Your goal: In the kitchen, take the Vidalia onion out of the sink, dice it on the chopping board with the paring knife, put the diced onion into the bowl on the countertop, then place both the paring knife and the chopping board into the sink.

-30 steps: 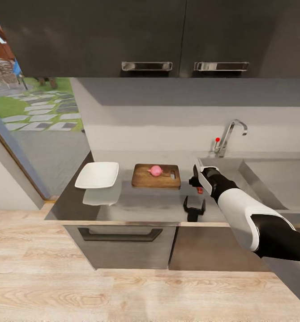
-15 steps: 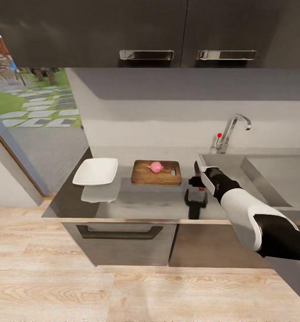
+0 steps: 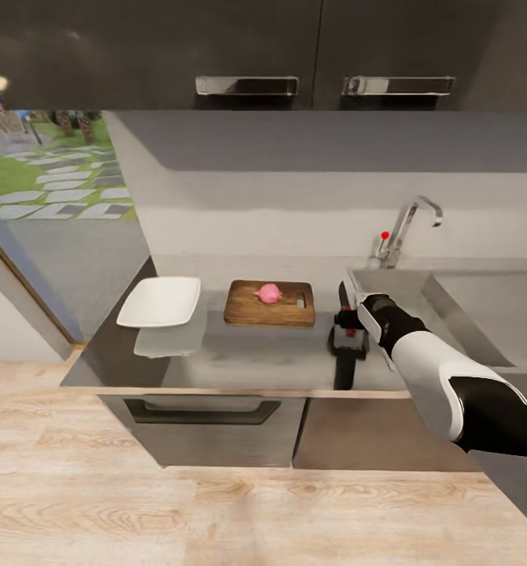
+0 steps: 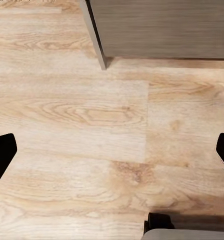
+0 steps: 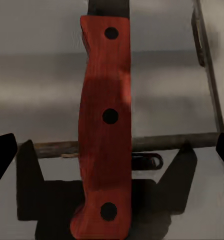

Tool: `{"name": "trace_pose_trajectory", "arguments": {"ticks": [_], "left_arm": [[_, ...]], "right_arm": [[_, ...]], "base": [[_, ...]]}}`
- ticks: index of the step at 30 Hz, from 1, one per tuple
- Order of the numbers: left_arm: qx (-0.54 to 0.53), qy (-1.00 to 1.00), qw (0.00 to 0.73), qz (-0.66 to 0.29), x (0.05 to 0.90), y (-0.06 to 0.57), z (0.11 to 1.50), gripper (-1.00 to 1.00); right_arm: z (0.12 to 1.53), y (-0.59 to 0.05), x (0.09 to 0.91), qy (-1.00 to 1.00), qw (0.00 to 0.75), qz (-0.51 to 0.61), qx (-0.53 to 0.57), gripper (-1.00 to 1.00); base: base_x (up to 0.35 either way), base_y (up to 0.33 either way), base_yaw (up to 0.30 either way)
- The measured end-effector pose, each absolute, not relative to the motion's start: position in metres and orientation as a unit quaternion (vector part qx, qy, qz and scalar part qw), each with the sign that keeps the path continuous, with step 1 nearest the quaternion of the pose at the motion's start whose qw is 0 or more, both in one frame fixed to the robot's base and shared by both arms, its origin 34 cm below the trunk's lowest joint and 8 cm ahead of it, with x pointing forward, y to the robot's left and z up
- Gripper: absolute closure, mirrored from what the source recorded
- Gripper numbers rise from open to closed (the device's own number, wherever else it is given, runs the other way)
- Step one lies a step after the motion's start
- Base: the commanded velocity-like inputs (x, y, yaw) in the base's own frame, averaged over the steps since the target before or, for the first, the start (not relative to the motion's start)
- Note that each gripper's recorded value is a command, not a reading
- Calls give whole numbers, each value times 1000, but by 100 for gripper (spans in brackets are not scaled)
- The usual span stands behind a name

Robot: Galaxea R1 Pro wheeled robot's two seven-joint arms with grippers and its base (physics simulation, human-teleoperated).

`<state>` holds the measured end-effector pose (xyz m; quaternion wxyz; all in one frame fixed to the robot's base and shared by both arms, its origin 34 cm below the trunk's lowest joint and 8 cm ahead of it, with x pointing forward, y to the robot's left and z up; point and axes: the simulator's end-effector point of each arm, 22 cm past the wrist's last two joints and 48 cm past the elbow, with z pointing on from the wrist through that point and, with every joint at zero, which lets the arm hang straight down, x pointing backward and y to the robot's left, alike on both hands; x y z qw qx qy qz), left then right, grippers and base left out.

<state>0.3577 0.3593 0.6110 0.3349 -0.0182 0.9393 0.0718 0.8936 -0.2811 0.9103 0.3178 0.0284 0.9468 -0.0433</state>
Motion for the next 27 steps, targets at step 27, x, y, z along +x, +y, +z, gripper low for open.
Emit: {"name": "trace_pose_trajectory", "arguments": {"ticks": [27], "left_arm": [[-18, 939, 335, 72, 358, 359, 611, -100]], "right_arm": [[908, -281, 893, 947, 317, -44, 28, -100]], "base": [[16, -6, 0]]}}
